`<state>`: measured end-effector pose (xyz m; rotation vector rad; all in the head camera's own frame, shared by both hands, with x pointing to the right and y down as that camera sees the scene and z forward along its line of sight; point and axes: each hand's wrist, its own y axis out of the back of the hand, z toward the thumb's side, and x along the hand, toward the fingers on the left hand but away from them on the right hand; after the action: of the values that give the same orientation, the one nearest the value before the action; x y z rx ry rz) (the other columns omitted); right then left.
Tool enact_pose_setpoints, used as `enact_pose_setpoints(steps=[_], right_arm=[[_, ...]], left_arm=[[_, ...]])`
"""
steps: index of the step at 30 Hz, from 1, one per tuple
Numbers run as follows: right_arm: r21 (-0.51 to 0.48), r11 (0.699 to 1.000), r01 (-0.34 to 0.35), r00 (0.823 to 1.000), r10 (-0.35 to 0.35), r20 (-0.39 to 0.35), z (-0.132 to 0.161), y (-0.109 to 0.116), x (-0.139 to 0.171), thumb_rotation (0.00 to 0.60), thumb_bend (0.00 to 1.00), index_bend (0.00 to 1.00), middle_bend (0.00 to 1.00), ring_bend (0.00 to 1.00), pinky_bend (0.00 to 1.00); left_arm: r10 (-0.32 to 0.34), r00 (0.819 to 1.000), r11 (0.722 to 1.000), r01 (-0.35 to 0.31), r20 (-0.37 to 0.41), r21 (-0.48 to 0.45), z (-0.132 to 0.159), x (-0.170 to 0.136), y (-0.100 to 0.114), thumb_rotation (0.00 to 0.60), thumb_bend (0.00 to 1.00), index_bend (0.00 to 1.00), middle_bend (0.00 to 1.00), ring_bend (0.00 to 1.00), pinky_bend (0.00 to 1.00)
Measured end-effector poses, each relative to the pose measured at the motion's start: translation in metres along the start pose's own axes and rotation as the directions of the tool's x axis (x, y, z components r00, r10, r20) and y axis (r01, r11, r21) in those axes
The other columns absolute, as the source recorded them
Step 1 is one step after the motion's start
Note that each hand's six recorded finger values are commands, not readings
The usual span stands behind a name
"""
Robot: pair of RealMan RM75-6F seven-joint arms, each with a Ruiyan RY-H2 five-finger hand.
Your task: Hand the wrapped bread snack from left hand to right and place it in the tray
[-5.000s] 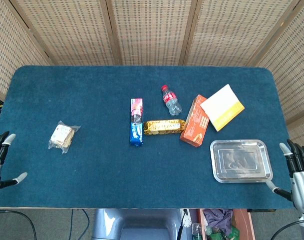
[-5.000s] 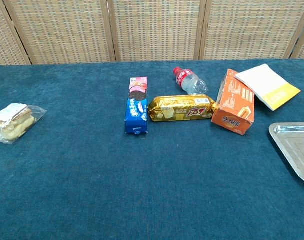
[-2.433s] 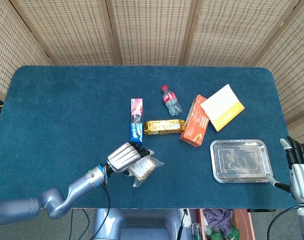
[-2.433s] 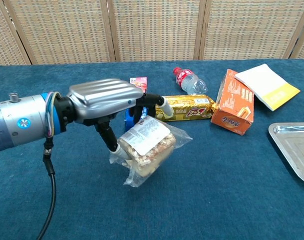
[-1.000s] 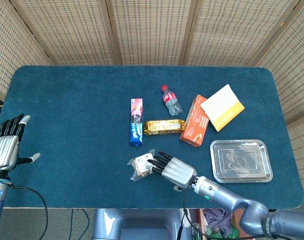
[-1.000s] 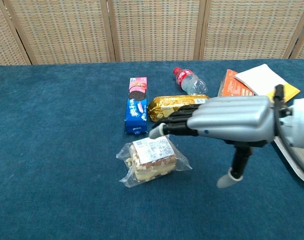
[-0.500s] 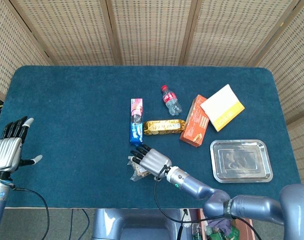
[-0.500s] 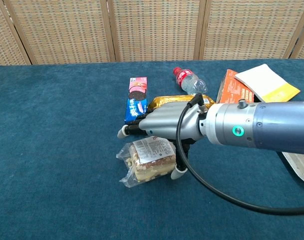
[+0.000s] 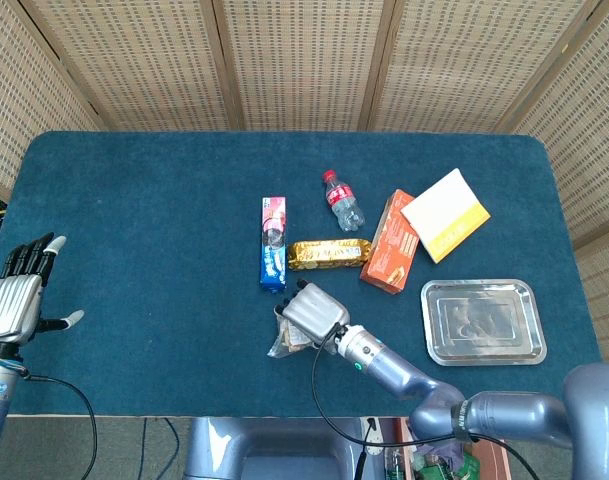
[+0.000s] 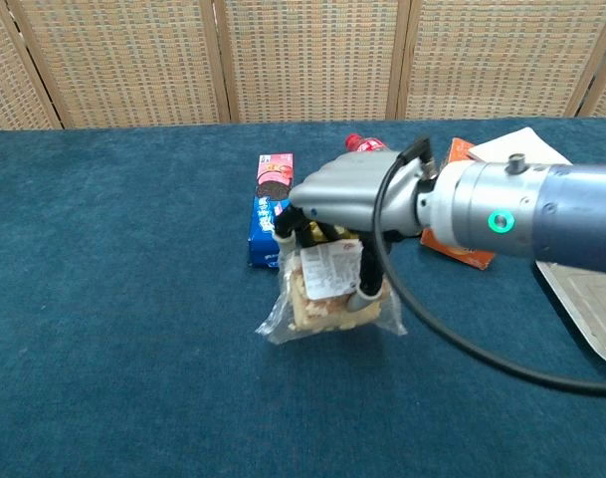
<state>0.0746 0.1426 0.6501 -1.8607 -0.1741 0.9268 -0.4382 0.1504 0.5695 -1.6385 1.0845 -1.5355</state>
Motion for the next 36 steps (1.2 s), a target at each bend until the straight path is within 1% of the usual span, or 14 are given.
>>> enact_pose_setpoints(steps=[5, 10, 12, 16, 19, 22, 27, 28, 30, 31, 32, 33, 34, 36], right_arm=[[0.078, 0.997, 0.016, 0.997, -0.022, 0.070, -0.044, 0.018, 0.038, 0.600, 0.17, 0.47, 0.61, 0.49, 0.27], [0.134, 0.990, -0.038, 0.981, 0.012, 0.192, -0.105, 0.016, 0.099, 0.600, 0.17, 0.47, 0.61, 0.49, 0.27], [0.116, 0.992, -0.056, 0.974, 0.029, 0.224, -0.119, 0.009, 0.118, 0.600, 0.17, 0.47, 0.61, 0.49, 0.27], [0.048, 0.995, -0.090, 0.956, 0.073, 0.286, -0.146, -0.018, 0.155, 0.600, 0.17, 0.47, 0.61, 0.49, 0.27], [0.024, 0.993, -0.117, 0.942, 0.103, 0.319, -0.162, -0.039, 0.175, 0.600, 0.17, 0.47, 0.61, 0.49, 0.28], [0.006, 0.990, -0.138, 0.933, 0.128, 0.335, -0.172, -0.058, 0.186, 0.600, 0.17, 0.47, 0.61, 0.49, 0.28], [-0.002, 0.987, -0.159, 0.925, 0.150, 0.349, -0.179, -0.081, 0.189, 0.600, 0.17, 0.47, 0.61, 0.49, 0.28], [-0.010, 0.986, -0.166, 0.921, 0.159, 0.355, -0.181, -0.087, 0.189, 0.600, 0.17, 0.47, 0.58, 0.48, 0.28], [-0.021, 0.984, -0.180, 0.914, 0.175, 0.366, -0.185, -0.094, 0.190, 0.600, 0.16, 0.38, 0.35, 0.32, 0.21], [-0.026, 0.981, -0.190, 0.909, 0.186, 0.373, -0.188, -0.098, 0.191, 0.600, 0.14, 0.24, 0.18, 0.17, 0.13], [-0.028, 0.980, -0.199, 0.905, 0.195, 0.378, -0.190, -0.101, 0.192, 0.600, 0.11, 0.11, 0.04, 0.05, 0.05], [-0.030, 0.977, -0.210, 0.901, 0.205, 0.382, -0.191, -0.103, 0.193, 0.600, 0.10, 0.04, 0.00, 0.00, 0.01], [-0.034, 0.973, -0.227, 0.894, 0.223, 0.388, -0.193, -0.105, 0.195, 0.600, 0.08, 0.00, 0.00, 0.00, 0.00], [-0.047, 0.965, -0.258, 0.879, 0.255, 0.403, -0.196, -0.109, 0.199, 0.600, 0.08, 0.00, 0.00, 0.00, 0.00]], left_arm=[[-0.007, 1.000, 1.000, 0.007, 0.009, -0.004, 0.002, -0.002, -0.001, 0.600, 0.00, 0.00, 0.00, 0.00, 0.00], [-0.010, 1.000, 1.000, 0.010, 0.012, -0.001, 0.003, -0.004, -0.001, 0.600, 0.00, 0.00, 0.00, 0.00, 0.00], [-0.009, 1.000, 1.000, 0.009, 0.012, -0.001, 0.003, -0.004, -0.001, 0.600, 0.00, 0.00, 0.00, 0.00, 0.00], [-0.012, 1.000, 1.000, 0.012, 0.011, -0.001, 0.004, -0.004, -0.001, 0.600, 0.00, 0.00, 0.00, 0.00, 0.00], [-0.014, 1.000, 1.000, 0.014, 0.013, 0.001, 0.005, -0.004, -0.002, 0.600, 0.00, 0.00, 0.00, 0.00, 0.00], [-0.019, 1.000, 1.000, 0.019, 0.019, 0.005, 0.007, -0.005, -0.004, 0.600, 0.00, 0.00, 0.00, 0.00, 0.00], [-0.025, 0.999, 1.000, 0.025, 0.023, 0.007, 0.009, -0.004, -0.005, 0.600, 0.00, 0.00, 0.00, 0.00, 0.00], [-0.027, 0.999, 1.000, 0.027, 0.024, 0.006, 0.009, -0.004, -0.005, 0.600, 0.00, 0.00, 0.00, 0.00, 0.00], [-0.027, 0.999, 1.000, 0.027, 0.023, 0.004, 0.009, -0.004, -0.005, 0.600, 0.00, 0.00, 0.00, 0.00, 0.00], [-0.026, 0.999, 1.000, 0.026, 0.021, 0.002, 0.008, -0.004, -0.005, 0.600, 0.00, 0.00, 0.00, 0.00, 0.00], [-0.026, 0.999, 1.000, 0.026, 0.019, 0.001, 0.008, -0.004, -0.005, 0.600, 0.00, 0.00, 0.00, 0.00, 0.00], [-0.026, 1.000, 1.000, 0.026, 0.017, -0.001, 0.007, -0.004, -0.004, 0.600, 0.00, 0.00, 0.00, 0.00, 0.00], [-0.026, 1.000, 1.000, 0.026, 0.015, -0.002, 0.006, -0.004, -0.004, 0.600, 0.00, 0.00, 0.00, 0.00, 0.00], [-0.026, 1.000, 1.000, 0.026, 0.010, -0.002, 0.005, -0.004, -0.003, 0.600, 0.00, 0.00, 0.00, 0.00, 0.00]])
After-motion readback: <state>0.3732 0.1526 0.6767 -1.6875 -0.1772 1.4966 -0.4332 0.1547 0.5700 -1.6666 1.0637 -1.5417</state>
